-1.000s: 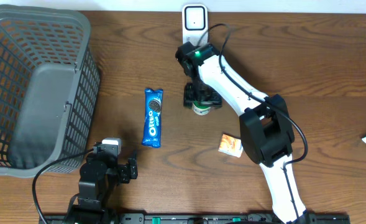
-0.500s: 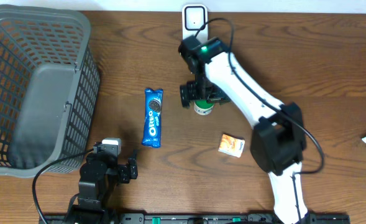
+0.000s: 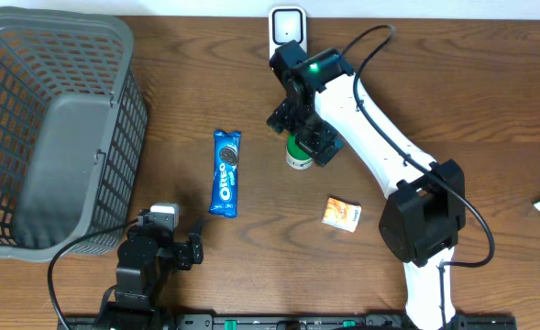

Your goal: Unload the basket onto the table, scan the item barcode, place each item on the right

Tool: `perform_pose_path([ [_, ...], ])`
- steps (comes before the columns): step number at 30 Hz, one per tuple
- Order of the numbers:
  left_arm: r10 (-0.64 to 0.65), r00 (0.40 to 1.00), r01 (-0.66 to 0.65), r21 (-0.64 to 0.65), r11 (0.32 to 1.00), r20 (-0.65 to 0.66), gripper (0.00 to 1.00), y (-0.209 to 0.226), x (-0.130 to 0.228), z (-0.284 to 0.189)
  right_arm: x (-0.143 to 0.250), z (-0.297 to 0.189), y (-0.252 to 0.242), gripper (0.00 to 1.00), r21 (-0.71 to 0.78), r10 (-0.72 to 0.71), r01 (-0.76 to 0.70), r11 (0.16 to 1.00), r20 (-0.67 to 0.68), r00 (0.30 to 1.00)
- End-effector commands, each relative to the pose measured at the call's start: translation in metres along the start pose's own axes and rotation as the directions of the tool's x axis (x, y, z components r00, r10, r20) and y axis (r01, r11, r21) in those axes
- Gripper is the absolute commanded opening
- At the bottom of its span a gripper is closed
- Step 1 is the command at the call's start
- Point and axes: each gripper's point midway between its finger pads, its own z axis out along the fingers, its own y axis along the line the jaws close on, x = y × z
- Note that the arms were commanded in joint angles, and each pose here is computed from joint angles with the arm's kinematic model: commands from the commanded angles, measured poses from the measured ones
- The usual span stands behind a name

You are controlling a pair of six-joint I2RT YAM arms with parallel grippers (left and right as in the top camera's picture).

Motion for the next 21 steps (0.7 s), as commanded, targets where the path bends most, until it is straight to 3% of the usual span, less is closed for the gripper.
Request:
perform_pose_path([
  [1, -0.004, 1.000, 0.004, -0.005, 1.000, -0.007, 0.90, 0.001, 0.005, 0.002, -0.008, 0.006, -0.004, 0.99, 0.017, 0.195, -0.196, 0.980, 0.053, 0.979],
  [8, -0.004, 1.000, 0.004, -0.005, 1.000, -0.007, 0.90, 0.001, 0.005, 0.002, -0.014, 0.019, 0.006, 0.99, 0.000, 0.220, -0.221, 0.975, 0.064, 0.973],
  [21, -0.004, 1.000, 0.004, -0.005, 1.000, -0.007, 0.90, 0.001, 0.005, 0.002, -0.008, 0.074, 0.005, 0.99, 0.108, 0.234, -0.232, 0.967, -0.009, 0.972],
])
